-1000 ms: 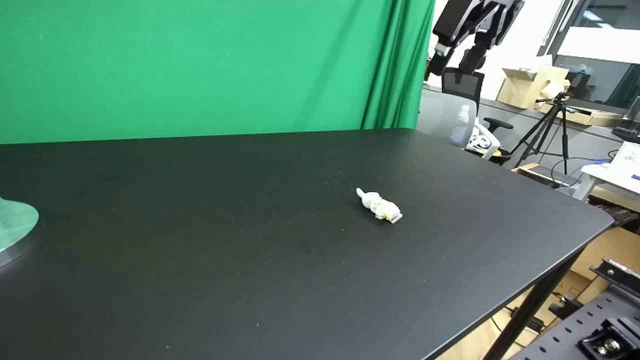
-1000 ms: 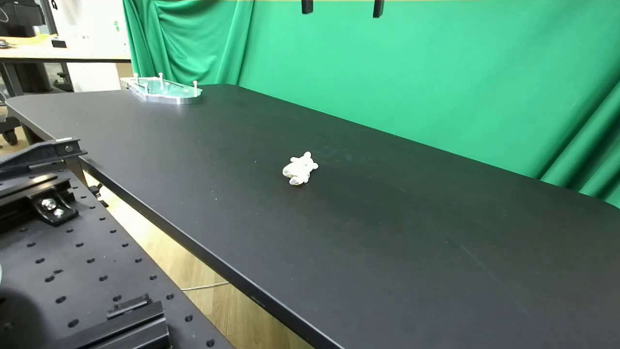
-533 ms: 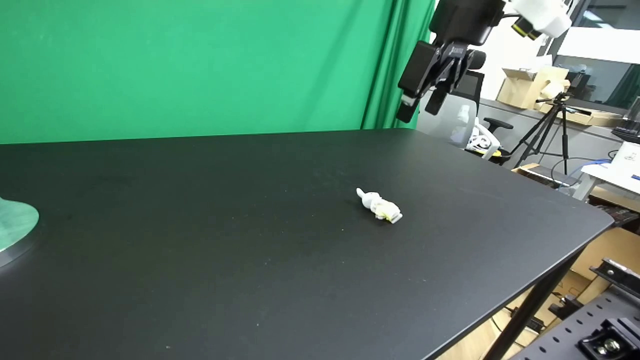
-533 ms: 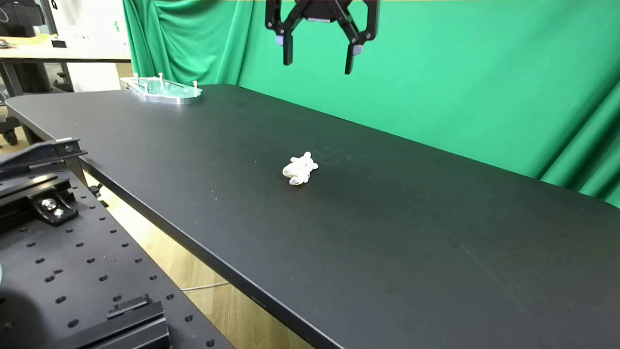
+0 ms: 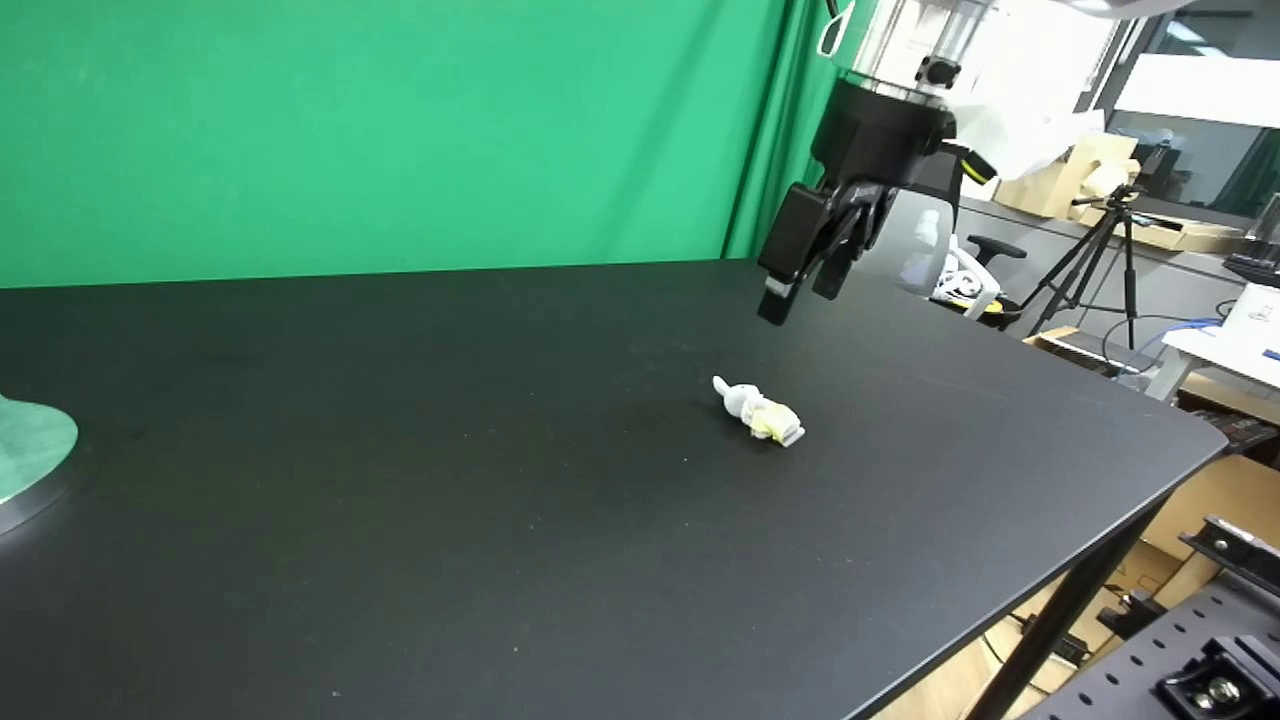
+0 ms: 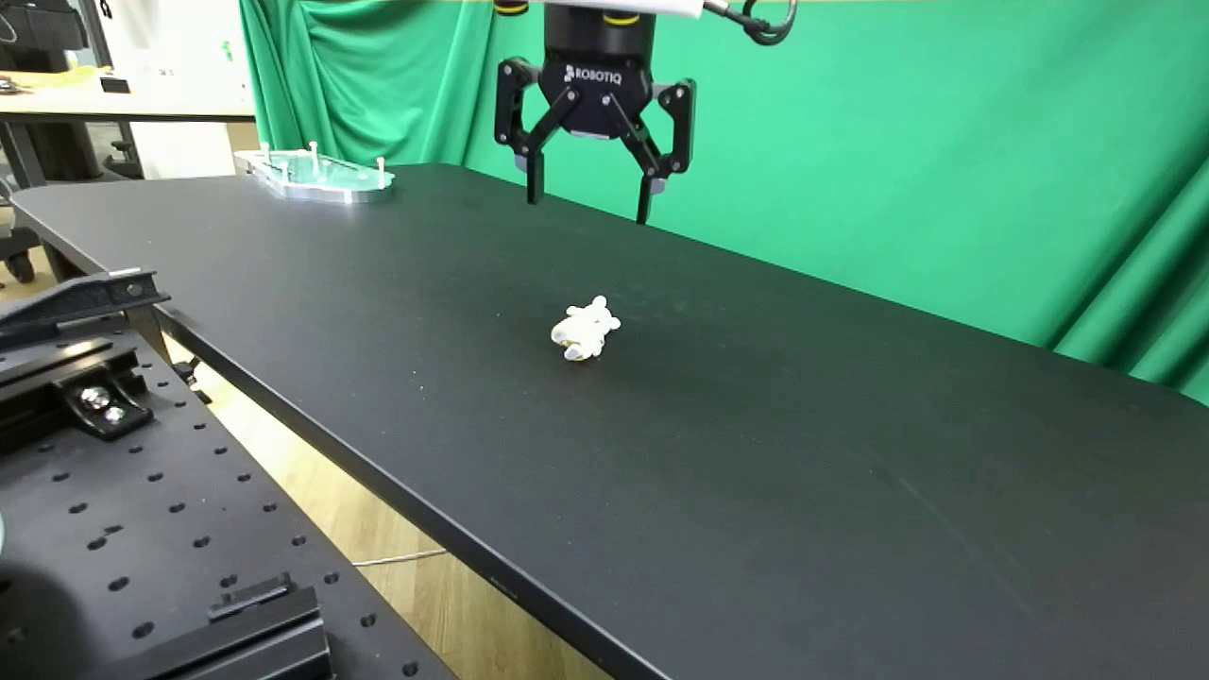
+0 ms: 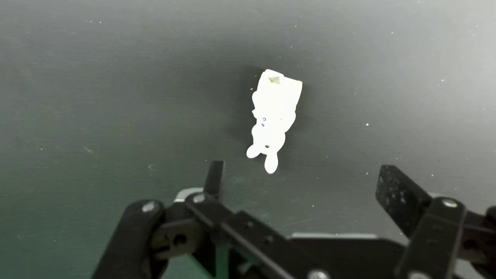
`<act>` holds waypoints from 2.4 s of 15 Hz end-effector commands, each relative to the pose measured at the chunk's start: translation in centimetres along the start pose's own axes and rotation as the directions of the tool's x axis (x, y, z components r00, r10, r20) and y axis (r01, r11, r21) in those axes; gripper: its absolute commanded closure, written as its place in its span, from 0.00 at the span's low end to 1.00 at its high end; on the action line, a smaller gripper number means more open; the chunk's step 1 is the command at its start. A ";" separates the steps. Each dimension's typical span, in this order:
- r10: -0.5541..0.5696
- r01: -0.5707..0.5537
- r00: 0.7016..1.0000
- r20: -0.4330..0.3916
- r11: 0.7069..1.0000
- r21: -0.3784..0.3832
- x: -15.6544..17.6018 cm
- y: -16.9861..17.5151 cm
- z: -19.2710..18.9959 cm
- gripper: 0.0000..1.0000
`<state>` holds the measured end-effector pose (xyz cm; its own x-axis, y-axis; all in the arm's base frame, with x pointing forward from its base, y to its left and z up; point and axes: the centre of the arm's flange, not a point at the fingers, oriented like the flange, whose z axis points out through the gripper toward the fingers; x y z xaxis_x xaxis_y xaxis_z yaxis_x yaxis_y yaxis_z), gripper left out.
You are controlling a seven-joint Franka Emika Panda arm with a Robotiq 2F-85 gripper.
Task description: Move the white toy to the left
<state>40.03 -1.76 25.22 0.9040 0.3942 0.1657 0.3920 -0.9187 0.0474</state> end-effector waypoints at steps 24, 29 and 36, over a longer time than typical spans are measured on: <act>0.170 -0.166 0.982 0.078 0.984 -0.060 1.6 1.7 11.1 0.09; 0.183 -0.179 0.980 0.079 0.983 -0.051 2.0 1.3 11.7 0.55; 0.189 -0.186 0.980 0.063 0.981 -0.057 3.0 1.4 10.6 0.92</act>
<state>44.16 -2.07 14.24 0.9631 0.2501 0.0994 0.2439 -0.9672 0.0709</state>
